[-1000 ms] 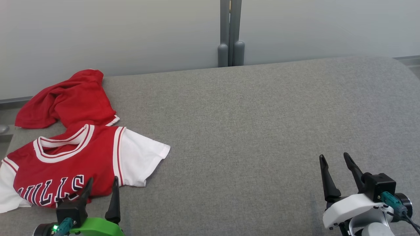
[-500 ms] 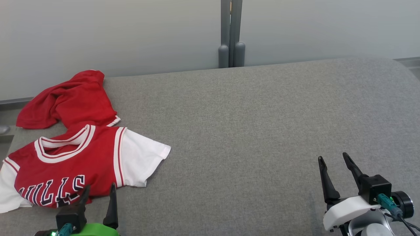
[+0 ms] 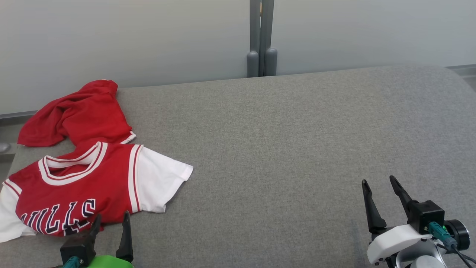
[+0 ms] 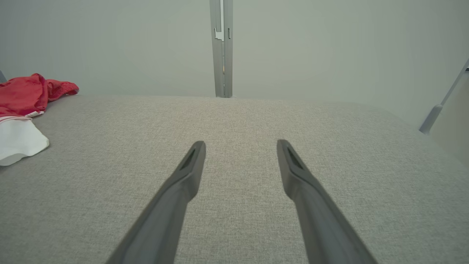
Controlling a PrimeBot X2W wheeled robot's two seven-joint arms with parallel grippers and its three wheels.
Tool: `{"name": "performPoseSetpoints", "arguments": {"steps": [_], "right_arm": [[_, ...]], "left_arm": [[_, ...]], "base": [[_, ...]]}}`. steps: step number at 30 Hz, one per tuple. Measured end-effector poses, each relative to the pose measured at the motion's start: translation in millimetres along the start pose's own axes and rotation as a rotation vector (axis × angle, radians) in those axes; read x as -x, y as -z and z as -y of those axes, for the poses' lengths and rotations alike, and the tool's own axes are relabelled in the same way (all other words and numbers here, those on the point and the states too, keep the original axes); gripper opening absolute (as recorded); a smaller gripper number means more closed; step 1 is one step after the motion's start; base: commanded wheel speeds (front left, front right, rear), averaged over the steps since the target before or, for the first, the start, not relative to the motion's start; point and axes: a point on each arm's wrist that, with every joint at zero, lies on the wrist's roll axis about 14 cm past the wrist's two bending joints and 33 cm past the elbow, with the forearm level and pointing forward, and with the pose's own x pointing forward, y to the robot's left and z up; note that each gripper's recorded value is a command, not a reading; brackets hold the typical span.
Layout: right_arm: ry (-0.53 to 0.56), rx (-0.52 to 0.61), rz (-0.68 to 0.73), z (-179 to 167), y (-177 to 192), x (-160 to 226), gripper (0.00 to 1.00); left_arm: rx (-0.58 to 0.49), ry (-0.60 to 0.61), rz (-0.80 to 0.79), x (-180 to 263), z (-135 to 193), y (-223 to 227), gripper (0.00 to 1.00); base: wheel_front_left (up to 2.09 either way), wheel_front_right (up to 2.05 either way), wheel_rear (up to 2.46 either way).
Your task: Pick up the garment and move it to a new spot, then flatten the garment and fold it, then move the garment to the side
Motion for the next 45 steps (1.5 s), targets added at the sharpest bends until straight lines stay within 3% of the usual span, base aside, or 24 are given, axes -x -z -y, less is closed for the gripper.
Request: {"name": "performPoseSetpoints", "arguments": {"steps": [20, 27, 36, 41, 45], "right_arm": [[-0.022, -0.012, -0.007, -7.6, 2.6, -5.0, 1.0], [-0.113, -0.013, -0.013, -37.4, 4.5, -16.2, 1.0], [-0.353, -0.028, -0.008, -121.4, 0.8, -33.2, 1.0], [-0.399, -0.026, -0.007, -136.6, 0.4, -37.2, 1.0], [-0.399, -0.014, -0.022, -132.5, 6.9, -41.3, 1.0]], "left_arm": [[0.003, -0.006, 0.008, 2.6, -2.4, -2.5, 1.0], [0.008, -0.085, 0.018, 21.2, -27.6, -3.0, 1.0], [0.033, -0.271, 0.025, 72.5, -80.0, 4.5, 1.0], [0.059, -0.307, 0.017, 80.0, -87.8, 9.3, 1.0], [0.097, -0.309, 0.014, 58.8, -92.1, 1.5, 1.0]], "base": [[0.0, 0.0, 0.0], [0.0, 0.0, 0.0], [0.0, 0.0, 0.0], [0.0, 0.0, 0.0], [0.0, 0.0, 0.0]]}}
